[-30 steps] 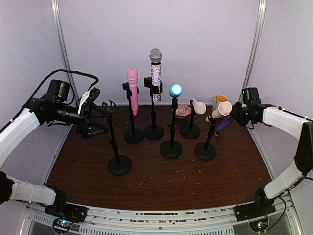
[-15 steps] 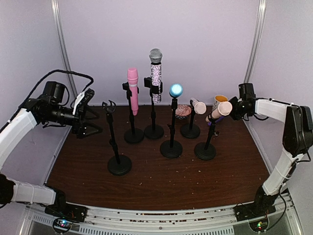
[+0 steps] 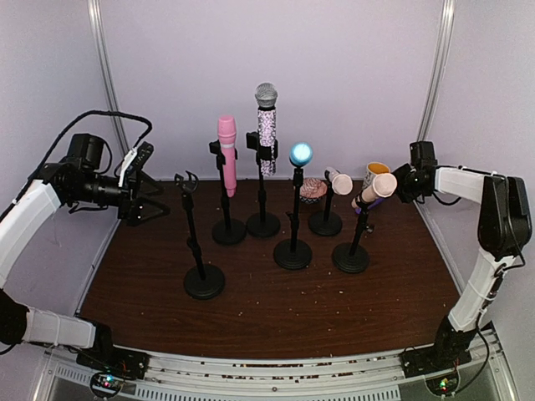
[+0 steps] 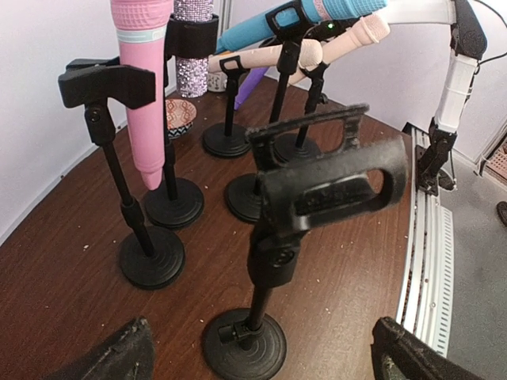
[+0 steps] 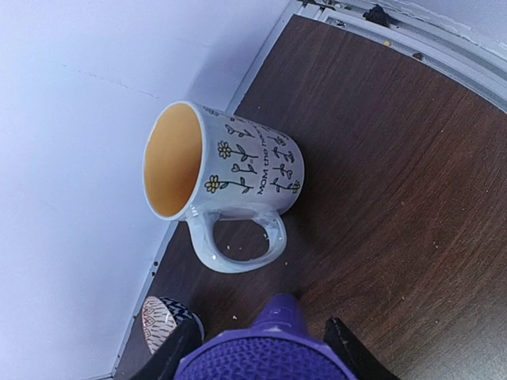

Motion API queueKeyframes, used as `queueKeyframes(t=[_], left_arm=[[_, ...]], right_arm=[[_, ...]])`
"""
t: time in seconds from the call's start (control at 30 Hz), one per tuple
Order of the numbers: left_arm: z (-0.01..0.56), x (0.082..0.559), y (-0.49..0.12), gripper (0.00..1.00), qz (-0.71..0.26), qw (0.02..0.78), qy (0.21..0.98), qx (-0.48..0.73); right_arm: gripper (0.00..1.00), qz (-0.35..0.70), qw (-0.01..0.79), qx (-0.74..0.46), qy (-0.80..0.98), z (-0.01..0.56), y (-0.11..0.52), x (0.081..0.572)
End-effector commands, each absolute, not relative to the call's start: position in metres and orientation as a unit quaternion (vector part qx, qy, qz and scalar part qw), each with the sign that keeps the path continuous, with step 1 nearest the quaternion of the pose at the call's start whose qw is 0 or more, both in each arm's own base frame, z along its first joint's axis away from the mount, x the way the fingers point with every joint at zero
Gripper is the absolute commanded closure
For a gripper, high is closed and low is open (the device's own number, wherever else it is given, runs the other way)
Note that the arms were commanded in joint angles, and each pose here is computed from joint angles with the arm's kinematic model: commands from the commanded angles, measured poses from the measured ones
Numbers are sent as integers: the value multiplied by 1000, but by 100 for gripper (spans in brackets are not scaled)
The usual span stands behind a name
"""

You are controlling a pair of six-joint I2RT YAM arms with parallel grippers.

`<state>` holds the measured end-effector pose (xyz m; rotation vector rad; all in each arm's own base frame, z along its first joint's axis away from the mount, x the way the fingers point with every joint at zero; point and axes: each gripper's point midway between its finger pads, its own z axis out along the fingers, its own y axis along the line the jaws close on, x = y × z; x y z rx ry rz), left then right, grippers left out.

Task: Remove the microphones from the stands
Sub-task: Place the microphone at the center of the board.

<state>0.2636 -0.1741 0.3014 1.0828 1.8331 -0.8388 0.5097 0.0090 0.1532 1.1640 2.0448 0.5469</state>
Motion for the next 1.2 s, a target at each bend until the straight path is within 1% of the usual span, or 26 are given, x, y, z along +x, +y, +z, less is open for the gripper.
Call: queueKeyframes(t=[0.0, 0.1, 0.33, 0.4, 0.47, 0.53, 0.73, 0.8, 0.87, 0.9, 0.93, 0.97, 1.03, 1.17], left_arm=[[319, 262, -174, 2, -340, 427, 721, 427], [321, 260, -173, 2, -336, 431, 721, 426], [326, 262, -171, 2, -324, 439, 721, 427], [329, 264, -170, 2, -319, 442, 721, 428], [330, 263, -170, 2, -318, 443, 719, 431], [330, 262, -170, 2, -318, 443, 719, 432], [326, 257, -169, 2, -313, 444, 718, 435], [325, 255, -169, 2, -313, 444, 717, 436], [322, 255, -169, 2, -313, 442, 720, 435], [321, 255, -168, 2, -313, 440, 721, 434], [320, 255, -168, 2, -314, 439, 721, 434], [319, 254, -169, 2, -314, 437, 722, 436], [317, 253, -168, 2, -314, 432, 724, 437], [316, 253, -167, 2, -311, 425, 728, 439]], right_arm=[[59, 81, 177, 478, 857, 44, 3, 430], [52, 67, 169, 481, 858, 41, 1, 424], [50, -4, 136, 489, 862, 35, -11, 390], [47, -28, 133, 487, 863, 37, -13, 379], [42, -40, 134, 484, 864, 37, -12, 372], [41, -50, 134, 485, 863, 37, -12, 368], [41, -46, 160, 480, 861, 42, -7, 381], [39, -40, 168, 479, 861, 46, -6, 388], [34, -32, 182, 478, 858, 53, -6, 396], [28, -26, 191, 480, 856, 56, -5, 400], [25, -21, 197, 480, 855, 59, -5, 403], [20, -12, 206, 481, 852, 64, -4, 408], [17, 1, 219, 480, 850, 72, -2, 416], [17, 22, 253, 476, 842, 95, 2, 424]])
